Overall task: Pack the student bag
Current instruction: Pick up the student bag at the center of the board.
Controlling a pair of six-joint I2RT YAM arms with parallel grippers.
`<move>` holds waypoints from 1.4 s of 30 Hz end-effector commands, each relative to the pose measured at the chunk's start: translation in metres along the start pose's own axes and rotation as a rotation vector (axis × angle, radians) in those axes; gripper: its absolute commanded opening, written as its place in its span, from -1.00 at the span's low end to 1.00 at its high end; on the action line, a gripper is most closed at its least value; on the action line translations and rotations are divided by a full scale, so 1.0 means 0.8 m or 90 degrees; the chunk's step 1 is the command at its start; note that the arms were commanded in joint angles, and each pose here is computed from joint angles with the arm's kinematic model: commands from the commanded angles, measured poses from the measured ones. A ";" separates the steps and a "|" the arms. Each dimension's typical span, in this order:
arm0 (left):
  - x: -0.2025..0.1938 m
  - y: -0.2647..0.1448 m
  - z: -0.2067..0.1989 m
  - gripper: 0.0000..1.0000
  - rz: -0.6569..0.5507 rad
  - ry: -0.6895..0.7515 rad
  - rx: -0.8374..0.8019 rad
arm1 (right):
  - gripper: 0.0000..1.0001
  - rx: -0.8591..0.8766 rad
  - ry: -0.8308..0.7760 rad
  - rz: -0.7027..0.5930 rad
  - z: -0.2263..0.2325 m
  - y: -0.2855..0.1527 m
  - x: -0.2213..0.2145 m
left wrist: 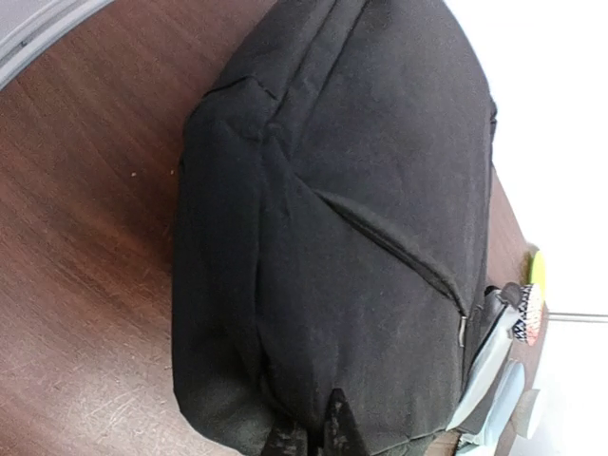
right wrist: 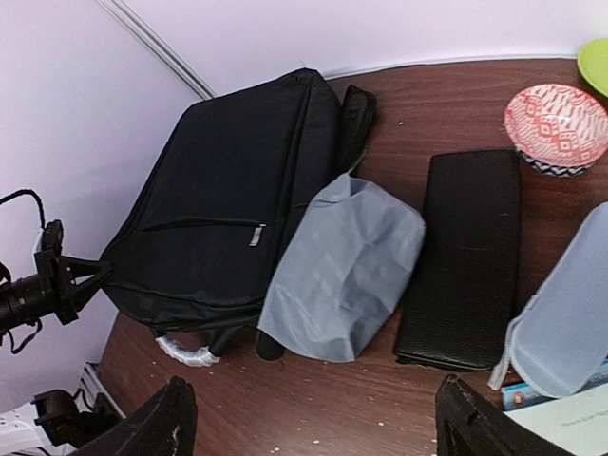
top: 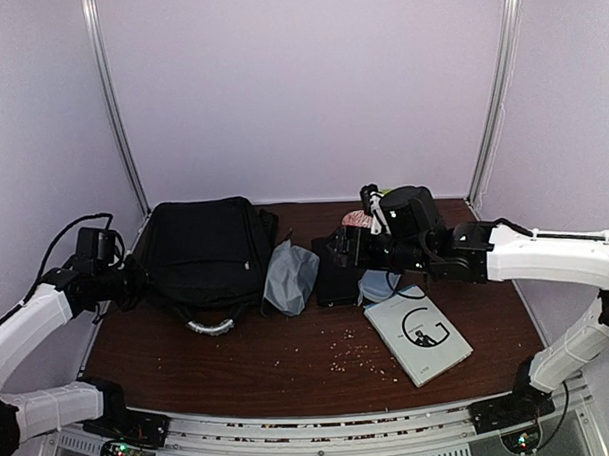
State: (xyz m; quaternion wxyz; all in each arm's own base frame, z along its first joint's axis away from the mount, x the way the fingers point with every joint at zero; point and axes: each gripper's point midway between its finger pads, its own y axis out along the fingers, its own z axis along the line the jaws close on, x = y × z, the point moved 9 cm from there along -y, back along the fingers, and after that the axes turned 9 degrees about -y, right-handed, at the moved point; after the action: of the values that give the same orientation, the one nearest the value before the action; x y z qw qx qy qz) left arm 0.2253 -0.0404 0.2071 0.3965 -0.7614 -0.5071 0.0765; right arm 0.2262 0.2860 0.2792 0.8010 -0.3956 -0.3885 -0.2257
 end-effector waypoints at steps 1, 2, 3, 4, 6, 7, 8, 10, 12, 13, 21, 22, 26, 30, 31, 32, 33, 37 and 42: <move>0.006 -0.025 -0.031 -1.00 -0.005 0.008 -0.084 | 0.70 0.089 0.074 0.011 0.038 0.025 0.010; 0.005 -0.028 -0.031 -1.00 -0.003 0.009 -0.088 | 0.67 0.101 0.083 0.018 0.046 0.032 0.009; 0.004 -0.031 -0.030 -1.00 -0.002 0.009 -0.090 | 0.65 0.113 0.093 0.028 0.055 0.041 0.007; 0.003 -0.035 -0.030 -1.00 -0.003 0.010 -0.094 | 0.63 0.122 0.098 0.039 0.063 0.050 0.003; 0.002 -0.044 -0.028 -1.00 -0.005 0.013 -0.101 | 0.60 0.135 0.100 0.058 0.079 0.068 -0.005; 0.001 -0.049 -0.028 -1.00 -0.007 0.017 -0.104 | 0.59 0.141 0.104 0.068 0.087 0.075 -0.009; 0.001 -0.054 -0.026 -1.00 -0.010 0.021 -0.103 | 0.58 0.141 0.106 0.079 0.093 0.085 -0.015; 0.000 -0.064 -0.022 -1.00 -0.020 0.031 -0.098 | 0.54 0.132 0.117 0.095 0.097 0.103 -0.025; -0.002 -0.073 -0.014 -1.00 -0.034 0.042 -0.091 | 0.50 0.130 0.132 0.097 0.101 0.119 -0.029; -0.003 -0.074 -0.007 -1.00 -0.039 0.044 -0.081 | 0.49 0.123 0.135 0.104 0.101 0.131 -0.034; -0.017 -0.068 0.026 -1.00 -0.036 0.056 -0.043 | 0.36 0.096 0.137 0.145 0.111 0.187 -0.051; -0.017 -0.068 0.027 -1.00 -0.037 0.060 -0.040 | 0.34 0.098 0.141 0.151 0.112 0.191 -0.054; -0.016 -0.073 0.032 -1.00 -0.048 0.076 -0.027 | 0.22 0.096 0.157 0.167 0.114 0.204 -0.062; -0.018 -0.073 0.037 -1.00 -0.049 0.079 -0.020 | 0.08 0.082 0.157 0.178 0.115 0.213 -0.062; -0.019 -0.072 0.038 -1.00 -0.050 0.080 -0.019 | 0.08 0.077 0.155 0.177 0.115 0.215 -0.062; -0.019 -0.072 0.040 -1.00 -0.049 0.080 -0.017 | 0.08 0.071 0.155 0.172 0.114 0.217 -0.061; -0.019 -0.072 0.041 -1.00 -0.051 0.081 -0.013 | 0.08 0.065 0.154 0.168 0.112 0.220 -0.059; -0.018 -0.080 0.044 -1.00 -0.065 0.085 0.002 | 0.15 0.035 0.142 0.174 0.103 0.242 -0.053; -0.015 -0.098 0.047 -1.00 -0.089 0.095 0.016 | 0.24 0.025 0.134 0.175 0.092 0.261 -0.041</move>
State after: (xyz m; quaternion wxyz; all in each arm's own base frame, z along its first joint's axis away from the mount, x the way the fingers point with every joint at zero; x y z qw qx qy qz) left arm 0.1474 -0.0222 0.2094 0.4489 -0.7387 -0.5010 0.0434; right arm 0.2967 0.4743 0.1922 0.8814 -0.3763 -0.2460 -0.1452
